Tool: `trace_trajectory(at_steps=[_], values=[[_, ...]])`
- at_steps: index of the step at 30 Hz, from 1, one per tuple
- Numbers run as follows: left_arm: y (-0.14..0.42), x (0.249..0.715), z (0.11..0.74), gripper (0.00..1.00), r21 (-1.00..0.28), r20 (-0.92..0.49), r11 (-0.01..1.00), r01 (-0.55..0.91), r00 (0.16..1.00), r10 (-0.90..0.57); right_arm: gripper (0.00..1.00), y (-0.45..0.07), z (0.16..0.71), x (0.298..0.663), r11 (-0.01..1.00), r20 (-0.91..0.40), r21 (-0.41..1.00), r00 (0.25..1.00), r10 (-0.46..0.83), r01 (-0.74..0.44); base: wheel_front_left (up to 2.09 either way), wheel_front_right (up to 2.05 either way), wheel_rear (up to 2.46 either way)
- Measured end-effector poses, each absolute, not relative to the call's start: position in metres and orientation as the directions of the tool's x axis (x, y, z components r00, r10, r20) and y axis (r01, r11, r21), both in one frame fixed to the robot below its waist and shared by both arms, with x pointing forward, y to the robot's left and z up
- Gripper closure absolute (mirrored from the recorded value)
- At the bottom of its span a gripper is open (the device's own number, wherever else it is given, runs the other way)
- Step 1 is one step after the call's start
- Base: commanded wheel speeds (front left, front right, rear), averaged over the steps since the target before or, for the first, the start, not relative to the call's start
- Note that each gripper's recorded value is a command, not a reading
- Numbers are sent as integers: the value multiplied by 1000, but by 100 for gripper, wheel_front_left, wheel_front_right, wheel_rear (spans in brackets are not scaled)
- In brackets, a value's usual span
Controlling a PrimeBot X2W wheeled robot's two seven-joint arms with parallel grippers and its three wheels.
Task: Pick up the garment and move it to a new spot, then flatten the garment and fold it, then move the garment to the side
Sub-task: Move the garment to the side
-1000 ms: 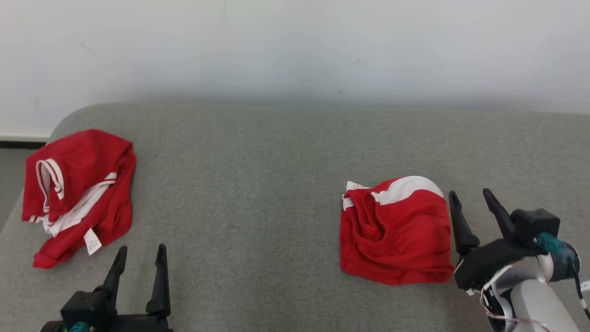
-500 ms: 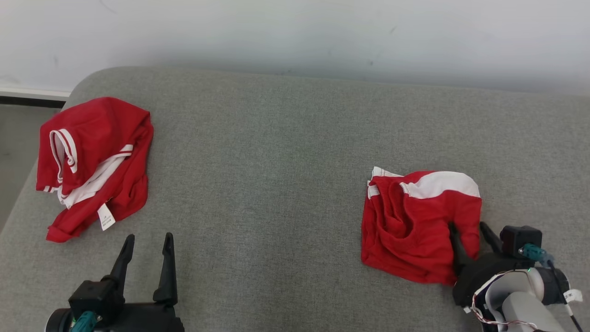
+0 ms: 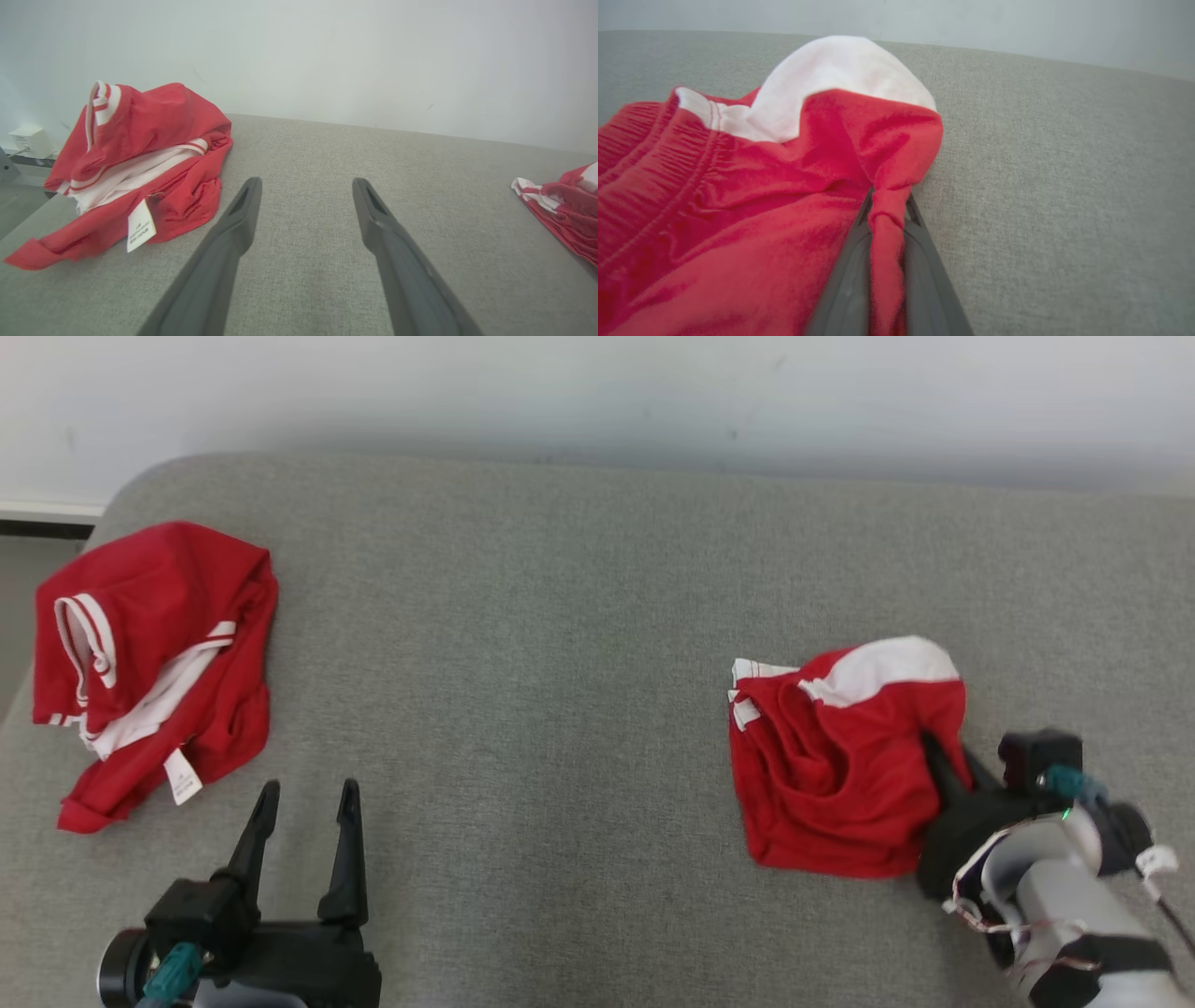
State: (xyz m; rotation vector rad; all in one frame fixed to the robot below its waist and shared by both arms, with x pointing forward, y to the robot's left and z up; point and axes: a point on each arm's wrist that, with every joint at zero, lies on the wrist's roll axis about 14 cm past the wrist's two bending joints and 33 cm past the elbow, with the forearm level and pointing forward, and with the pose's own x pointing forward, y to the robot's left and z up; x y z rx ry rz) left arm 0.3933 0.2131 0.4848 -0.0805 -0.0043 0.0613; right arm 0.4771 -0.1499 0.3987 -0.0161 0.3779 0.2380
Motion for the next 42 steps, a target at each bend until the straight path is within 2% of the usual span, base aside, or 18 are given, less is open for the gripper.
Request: trace_trajectory(at_steps=[8, 17, 31, 41, 42], values=[[196, 434, 499, 0, -76, 77, 997, 9, 997, -3, 100, -187, 430, 532, 927, -353, -201, 906, 235, -318, 0, 0, 0], [166, 486, 479, 0, -42, 85, 992, 122, 989, -119, 100, -280, 454, 573, 887, -353, -384, 929, 115, -256, 0, 0, 0], [88, 531, 441, 0, -61, 79, 937, 344, 938, -339, 100, -421, 476, 545, 832, -371, -551, 912, -177, -63, 0, 0, 0], [69, 540, 424, 0, -89, 74, 915, 393, 919, -387, 100, -451, 489, 555, 786, -357, -618, 897, -261, -17, 0, 0, 0], [69, 540, 423, 0, -91, 72, 916, 391, 920, -385, 97, -452, 486, 555, 780, -364, -626, 893, -264, -25, 0, 0, 0]])
